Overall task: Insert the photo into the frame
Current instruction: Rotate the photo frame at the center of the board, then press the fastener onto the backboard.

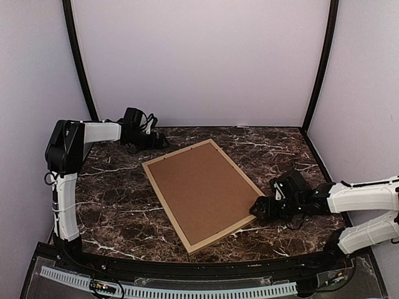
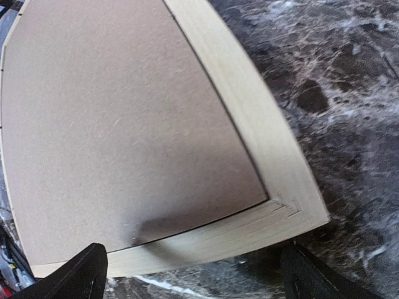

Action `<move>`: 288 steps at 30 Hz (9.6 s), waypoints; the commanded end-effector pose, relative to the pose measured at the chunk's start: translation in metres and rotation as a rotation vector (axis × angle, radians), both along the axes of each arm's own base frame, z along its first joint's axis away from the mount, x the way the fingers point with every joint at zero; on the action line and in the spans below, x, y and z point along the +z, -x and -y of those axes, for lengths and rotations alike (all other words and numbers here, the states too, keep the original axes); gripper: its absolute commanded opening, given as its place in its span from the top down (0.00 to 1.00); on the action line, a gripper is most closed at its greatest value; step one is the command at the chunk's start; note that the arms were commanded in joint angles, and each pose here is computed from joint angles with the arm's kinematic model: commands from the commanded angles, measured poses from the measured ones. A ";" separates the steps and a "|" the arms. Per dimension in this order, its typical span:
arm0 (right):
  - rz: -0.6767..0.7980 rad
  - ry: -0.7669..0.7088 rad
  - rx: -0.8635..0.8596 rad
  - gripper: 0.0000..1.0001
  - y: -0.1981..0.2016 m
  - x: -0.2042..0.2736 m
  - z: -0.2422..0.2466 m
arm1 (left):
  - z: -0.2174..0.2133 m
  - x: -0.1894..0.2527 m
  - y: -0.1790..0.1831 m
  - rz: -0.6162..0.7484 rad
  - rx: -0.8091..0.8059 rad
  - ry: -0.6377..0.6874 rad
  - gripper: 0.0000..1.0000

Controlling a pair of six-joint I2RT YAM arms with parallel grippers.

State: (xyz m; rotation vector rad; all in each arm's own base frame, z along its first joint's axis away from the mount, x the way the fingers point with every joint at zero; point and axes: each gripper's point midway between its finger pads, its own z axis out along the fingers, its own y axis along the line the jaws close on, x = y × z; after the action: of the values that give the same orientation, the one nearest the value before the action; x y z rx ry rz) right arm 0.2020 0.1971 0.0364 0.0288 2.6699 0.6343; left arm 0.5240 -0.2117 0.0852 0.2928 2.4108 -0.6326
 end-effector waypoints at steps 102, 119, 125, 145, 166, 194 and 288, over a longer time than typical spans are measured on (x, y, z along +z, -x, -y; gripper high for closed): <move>0.009 0.328 -0.075 0.03 -0.074 -0.002 0.087 | 0.001 -0.036 0.231 -0.243 0.007 -0.026 0.01; -0.013 0.236 -0.028 0.04 -0.063 -0.010 0.069 | 0.024 -0.048 0.244 -0.295 -0.077 0.085 0.01; -0.005 0.170 -0.002 0.04 -0.061 -0.009 0.058 | 0.035 -0.055 0.250 -0.299 -0.115 0.080 0.01; -0.011 0.070 0.085 0.10 -0.053 -0.020 0.026 | 0.083 -0.074 0.275 -0.356 -0.183 0.102 0.03; -0.032 0.006 0.153 0.11 -0.042 -0.029 -0.005 | 0.108 -0.082 0.289 -0.365 -0.219 0.096 0.03; -0.021 0.049 0.254 0.12 -0.028 -0.032 -0.054 | 0.119 -0.093 0.300 -0.373 -0.244 0.061 0.03; -0.046 0.156 -0.281 0.02 -0.038 -0.004 0.101 | 0.082 -0.051 0.263 -0.291 -0.018 0.089 0.01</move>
State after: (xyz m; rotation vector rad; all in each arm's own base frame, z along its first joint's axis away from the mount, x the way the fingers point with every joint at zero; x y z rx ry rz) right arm 0.2319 0.0850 0.0337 0.3702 2.7080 0.2392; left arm 0.2693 -0.3107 0.0411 0.2496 2.5864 -0.8091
